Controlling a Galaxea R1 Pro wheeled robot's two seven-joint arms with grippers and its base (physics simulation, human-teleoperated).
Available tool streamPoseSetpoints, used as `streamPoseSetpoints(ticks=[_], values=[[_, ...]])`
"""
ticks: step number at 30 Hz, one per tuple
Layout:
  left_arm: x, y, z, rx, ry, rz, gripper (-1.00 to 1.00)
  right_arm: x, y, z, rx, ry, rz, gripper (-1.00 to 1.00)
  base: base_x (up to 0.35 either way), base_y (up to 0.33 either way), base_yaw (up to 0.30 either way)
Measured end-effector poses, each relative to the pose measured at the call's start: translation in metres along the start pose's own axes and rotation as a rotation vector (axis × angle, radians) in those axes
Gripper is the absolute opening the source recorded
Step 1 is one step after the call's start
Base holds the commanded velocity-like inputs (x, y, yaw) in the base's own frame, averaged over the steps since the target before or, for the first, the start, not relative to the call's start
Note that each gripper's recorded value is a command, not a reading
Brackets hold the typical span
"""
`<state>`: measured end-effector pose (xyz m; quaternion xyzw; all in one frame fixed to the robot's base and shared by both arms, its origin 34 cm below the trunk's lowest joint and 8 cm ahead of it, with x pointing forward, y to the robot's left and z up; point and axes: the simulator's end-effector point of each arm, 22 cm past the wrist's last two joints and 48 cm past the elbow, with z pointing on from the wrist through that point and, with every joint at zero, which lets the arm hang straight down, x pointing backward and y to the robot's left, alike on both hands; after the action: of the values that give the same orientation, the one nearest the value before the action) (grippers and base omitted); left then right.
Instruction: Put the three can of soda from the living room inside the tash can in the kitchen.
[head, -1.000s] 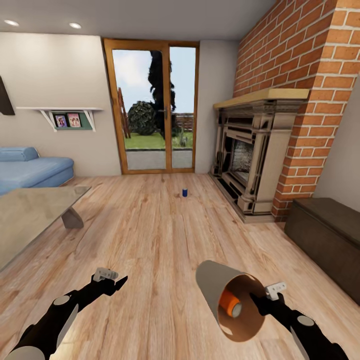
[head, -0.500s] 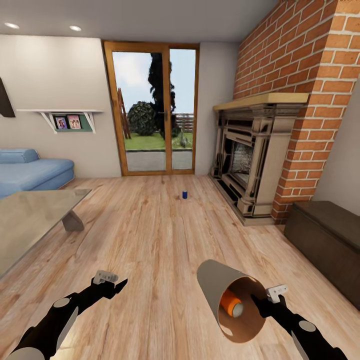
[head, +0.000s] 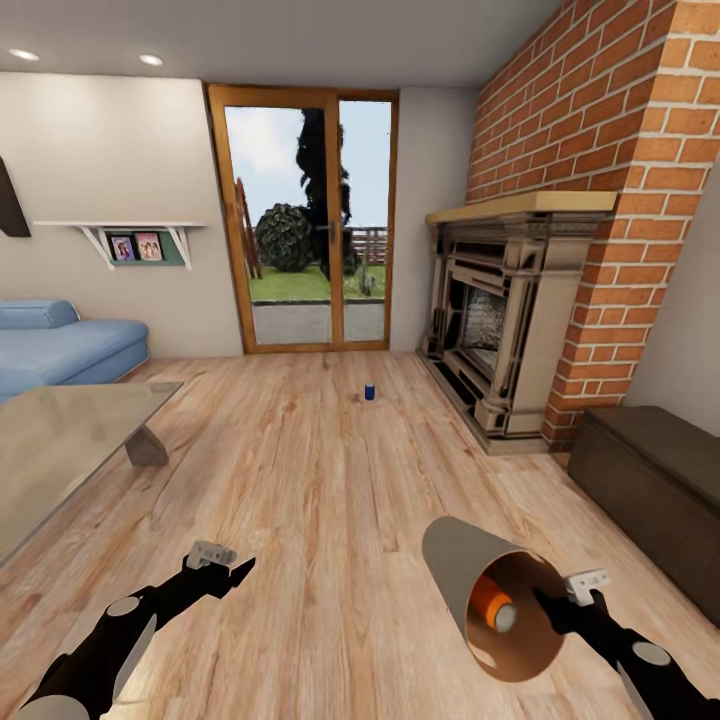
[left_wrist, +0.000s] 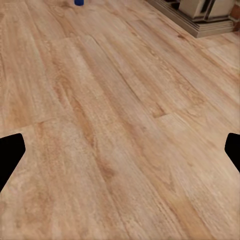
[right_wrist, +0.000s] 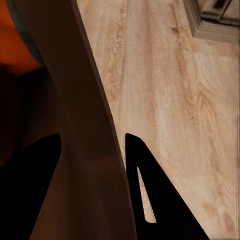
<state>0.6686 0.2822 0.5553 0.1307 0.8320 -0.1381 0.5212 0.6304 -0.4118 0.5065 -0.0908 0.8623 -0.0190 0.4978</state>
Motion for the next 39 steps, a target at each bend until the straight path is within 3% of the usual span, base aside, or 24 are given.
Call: streamPoseSetpoints(ticks=[2, 12, 39], values=[[-0.0002, -0.0001, 0.0, 0.001, -0.001, 0.001, 1.0, -0.0007, -0.0093, -0.0021, 0.019, -0.006, 0.022, -1.0, 0.0, 0.0, 0.0], [-0.0005, 0.0, 0.0, 0.0, -0.001, 0.001, 1.0, 0.0025, -0.0072, -0.0021, 0.016, 0.001, 0.034, -1.0, 0.083, 0.0, 0.0], [0.0014, 0.0071, 0.0004, -0.039, 0.002, -0.002, 1.0, -0.0022, -0.0066, -0.0014, 0.017, -0.01, 0.036, -1.0, 0.314, 0.051, 0.0]])
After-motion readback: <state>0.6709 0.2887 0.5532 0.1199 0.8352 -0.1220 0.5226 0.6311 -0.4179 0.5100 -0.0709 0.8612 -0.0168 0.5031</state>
